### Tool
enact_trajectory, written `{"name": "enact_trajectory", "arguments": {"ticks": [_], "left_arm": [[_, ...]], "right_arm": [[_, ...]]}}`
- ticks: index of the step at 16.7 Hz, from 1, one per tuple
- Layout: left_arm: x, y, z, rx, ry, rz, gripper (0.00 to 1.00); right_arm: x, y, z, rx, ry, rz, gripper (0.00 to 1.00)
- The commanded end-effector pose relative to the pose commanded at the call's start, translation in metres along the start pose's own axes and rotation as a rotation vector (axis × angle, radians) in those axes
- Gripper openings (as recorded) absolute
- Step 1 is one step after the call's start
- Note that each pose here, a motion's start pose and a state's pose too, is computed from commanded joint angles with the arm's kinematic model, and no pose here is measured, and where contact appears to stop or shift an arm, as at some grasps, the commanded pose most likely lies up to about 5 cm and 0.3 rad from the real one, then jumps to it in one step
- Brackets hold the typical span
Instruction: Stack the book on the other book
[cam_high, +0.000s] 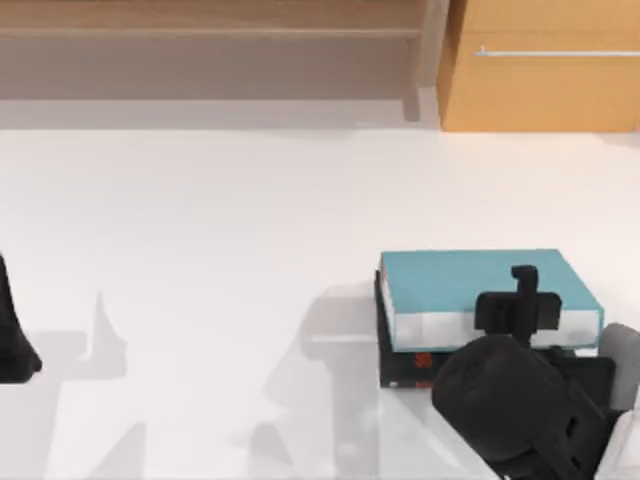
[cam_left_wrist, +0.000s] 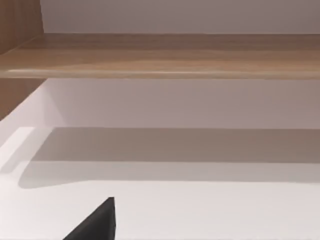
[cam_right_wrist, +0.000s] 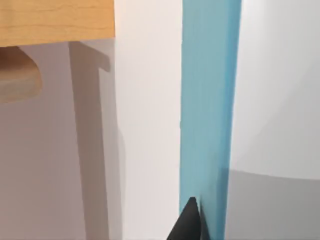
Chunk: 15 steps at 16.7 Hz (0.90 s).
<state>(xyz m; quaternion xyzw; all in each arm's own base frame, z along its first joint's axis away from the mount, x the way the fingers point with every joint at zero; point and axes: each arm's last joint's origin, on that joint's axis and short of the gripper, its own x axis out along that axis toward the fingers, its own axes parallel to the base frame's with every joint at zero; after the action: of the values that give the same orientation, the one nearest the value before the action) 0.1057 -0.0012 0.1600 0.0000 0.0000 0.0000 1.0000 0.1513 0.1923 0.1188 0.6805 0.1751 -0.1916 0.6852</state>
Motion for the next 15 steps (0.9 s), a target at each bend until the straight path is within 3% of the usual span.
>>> {"name": "enact_trajectory", "arguments": {"ticks": [6, 15], "left_arm": [[0.0, 0.0, 0.0, 0.0, 0.0, 0.0, 1.0], [0.0, 0.0, 0.0, 0.0, 0.0, 0.0, 1.0]], "right_arm": [[0.0032, -0.0007, -0.0002, -0.005, 0.0, -0.001, 0.0], [0.0032, -0.0007, -0.0002, -0.005, 0.0, -0.001, 0.68]]}}
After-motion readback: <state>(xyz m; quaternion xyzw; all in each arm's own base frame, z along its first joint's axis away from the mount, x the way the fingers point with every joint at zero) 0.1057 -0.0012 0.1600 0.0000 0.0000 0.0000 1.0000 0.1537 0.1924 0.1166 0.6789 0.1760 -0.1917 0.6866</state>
